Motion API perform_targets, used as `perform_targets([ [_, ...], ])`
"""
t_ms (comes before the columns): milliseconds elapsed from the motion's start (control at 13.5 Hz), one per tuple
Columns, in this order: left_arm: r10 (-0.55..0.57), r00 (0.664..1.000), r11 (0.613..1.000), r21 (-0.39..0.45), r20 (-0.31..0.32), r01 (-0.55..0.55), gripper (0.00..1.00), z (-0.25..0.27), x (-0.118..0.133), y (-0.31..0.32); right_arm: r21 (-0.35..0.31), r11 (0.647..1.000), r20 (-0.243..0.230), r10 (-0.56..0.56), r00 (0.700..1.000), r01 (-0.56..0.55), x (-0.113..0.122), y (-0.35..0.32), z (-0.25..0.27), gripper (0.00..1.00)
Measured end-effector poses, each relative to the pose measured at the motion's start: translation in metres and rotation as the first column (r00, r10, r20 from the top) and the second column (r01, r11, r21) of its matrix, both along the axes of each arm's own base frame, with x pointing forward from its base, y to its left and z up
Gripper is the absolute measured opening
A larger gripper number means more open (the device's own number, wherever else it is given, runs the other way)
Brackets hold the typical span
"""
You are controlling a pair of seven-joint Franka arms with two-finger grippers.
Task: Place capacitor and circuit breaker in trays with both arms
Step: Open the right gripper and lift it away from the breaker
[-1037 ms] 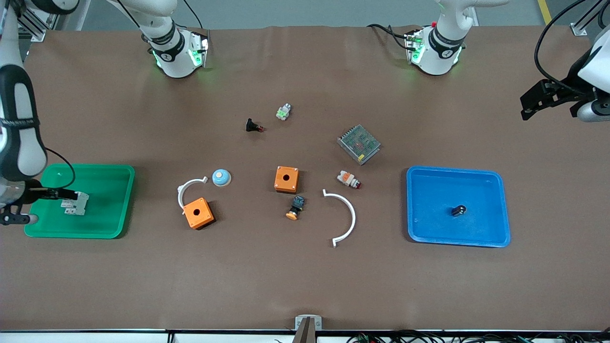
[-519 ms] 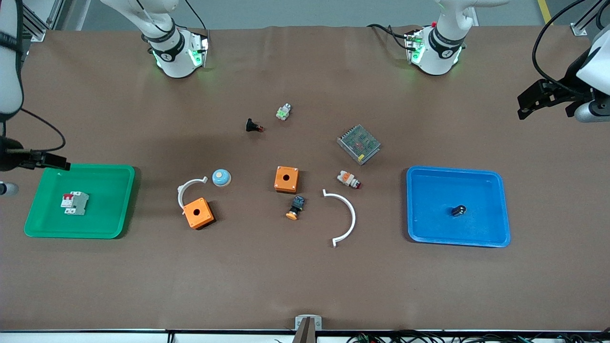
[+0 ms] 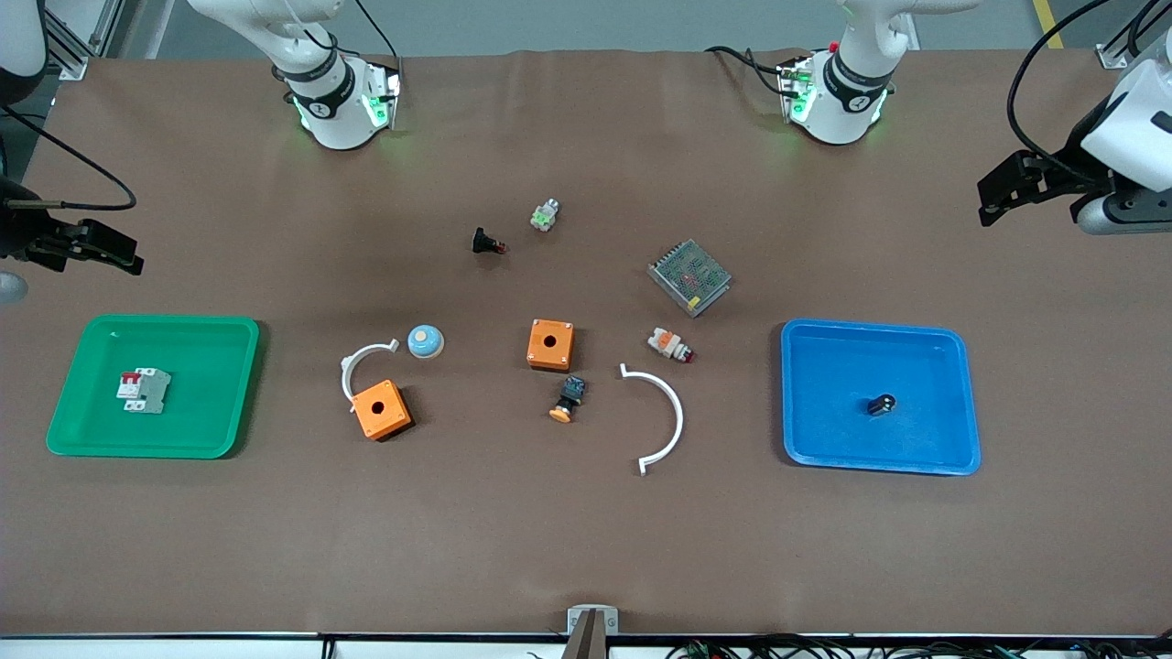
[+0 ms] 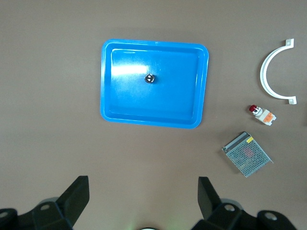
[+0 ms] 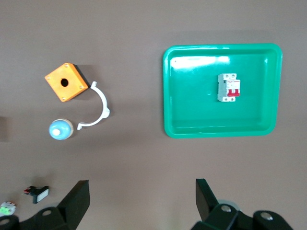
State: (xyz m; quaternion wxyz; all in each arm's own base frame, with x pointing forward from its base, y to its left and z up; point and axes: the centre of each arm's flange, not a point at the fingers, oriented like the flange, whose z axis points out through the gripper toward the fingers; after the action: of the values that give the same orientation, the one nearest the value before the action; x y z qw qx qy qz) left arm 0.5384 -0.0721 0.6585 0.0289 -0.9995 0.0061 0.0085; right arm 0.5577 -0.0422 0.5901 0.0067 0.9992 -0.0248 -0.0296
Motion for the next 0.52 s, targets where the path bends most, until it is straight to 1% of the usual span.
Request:
perform_targets([
  [148, -0.001, 1.000, 1.000, -0.010, -0.003, 0.001, 1.00, -0.001, 0.000, -0.001, 0.009, 1.000, 0.004, -0.001, 1.000, 0.001, -0.003, 0.005, 0.005, 0.98],
  [296, 0.000, 1.000, 1.000, -0.023, -0.008, 0.000, 1.00, -0.002, 0.000, -0.002, 0.008, 1.000, 0.003, -0.026, 1.000, 0.026, -0.008, 0.019, 0.012, 0.98],
  [519, 0.002, 1.000, 1.000, -0.023, -0.016, -0.003, 1.00, -0.006, 0.000, 0.000, 0.008, 0.999, 0.017, -0.031, 0.999, 0.031, -0.015, 0.035, 0.024, 0.98],
])
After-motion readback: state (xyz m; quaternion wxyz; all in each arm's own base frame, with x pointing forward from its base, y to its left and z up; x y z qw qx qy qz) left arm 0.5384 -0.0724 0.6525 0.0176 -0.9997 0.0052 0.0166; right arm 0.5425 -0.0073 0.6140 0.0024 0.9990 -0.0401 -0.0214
